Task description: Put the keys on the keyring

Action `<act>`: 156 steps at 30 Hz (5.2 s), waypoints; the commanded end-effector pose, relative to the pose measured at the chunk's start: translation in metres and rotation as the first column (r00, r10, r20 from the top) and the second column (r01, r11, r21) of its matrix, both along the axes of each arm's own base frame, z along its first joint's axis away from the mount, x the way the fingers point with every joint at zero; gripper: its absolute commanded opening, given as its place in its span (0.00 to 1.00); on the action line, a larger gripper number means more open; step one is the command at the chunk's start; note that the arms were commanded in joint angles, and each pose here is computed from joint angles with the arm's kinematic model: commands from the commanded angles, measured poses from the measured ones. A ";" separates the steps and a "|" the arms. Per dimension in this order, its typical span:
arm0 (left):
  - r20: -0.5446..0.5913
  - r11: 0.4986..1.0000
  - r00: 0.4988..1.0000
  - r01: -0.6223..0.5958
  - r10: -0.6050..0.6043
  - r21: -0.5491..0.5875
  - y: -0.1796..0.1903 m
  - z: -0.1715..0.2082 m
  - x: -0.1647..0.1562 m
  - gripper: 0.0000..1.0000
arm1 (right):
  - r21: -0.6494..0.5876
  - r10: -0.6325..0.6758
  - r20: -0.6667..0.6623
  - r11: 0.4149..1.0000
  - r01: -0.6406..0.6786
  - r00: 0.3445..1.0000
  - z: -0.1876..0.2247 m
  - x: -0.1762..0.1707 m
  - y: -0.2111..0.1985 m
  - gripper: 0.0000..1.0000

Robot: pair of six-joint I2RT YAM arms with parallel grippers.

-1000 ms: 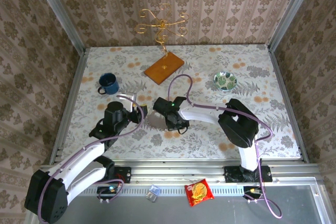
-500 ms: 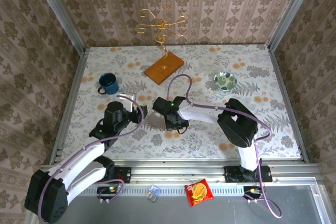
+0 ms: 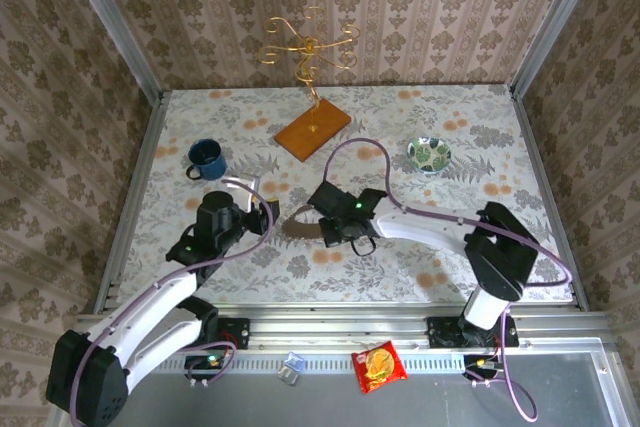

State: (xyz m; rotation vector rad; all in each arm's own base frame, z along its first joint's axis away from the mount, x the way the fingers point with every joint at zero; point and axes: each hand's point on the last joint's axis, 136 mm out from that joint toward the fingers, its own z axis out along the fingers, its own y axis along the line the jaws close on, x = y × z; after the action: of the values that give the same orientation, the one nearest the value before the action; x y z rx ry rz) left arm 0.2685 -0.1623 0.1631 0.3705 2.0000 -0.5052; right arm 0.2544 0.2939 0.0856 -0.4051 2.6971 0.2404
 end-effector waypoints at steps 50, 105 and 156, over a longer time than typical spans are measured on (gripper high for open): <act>0.189 0.404 0.392 0.915 -0.900 0.027 -0.090 0.017 -0.050 0.29 | 0.285 0.560 0.566 0.556 -0.781 0.605 0.110 0.012 0.052 0.00; 0.207 0.469 0.421 0.796 -0.883 0.383 -0.106 0.023 -0.069 0.00 | -0.060 0.656 0.672 0.511 -0.858 0.344 0.113 -0.030 0.007 0.33; 0.235 0.487 0.428 0.801 -0.873 0.350 -0.114 0.020 -0.078 0.01 | -0.127 0.669 0.686 0.499 -0.857 0.287 0.107 -0.012 0.040 0.00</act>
State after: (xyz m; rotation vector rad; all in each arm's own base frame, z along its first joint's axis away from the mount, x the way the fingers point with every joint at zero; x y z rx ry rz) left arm 0.1946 -0.2721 0.1788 1.5533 1.3553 -0.7440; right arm 0.2427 0.3230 0.1728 -1.4187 1.5706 0.5642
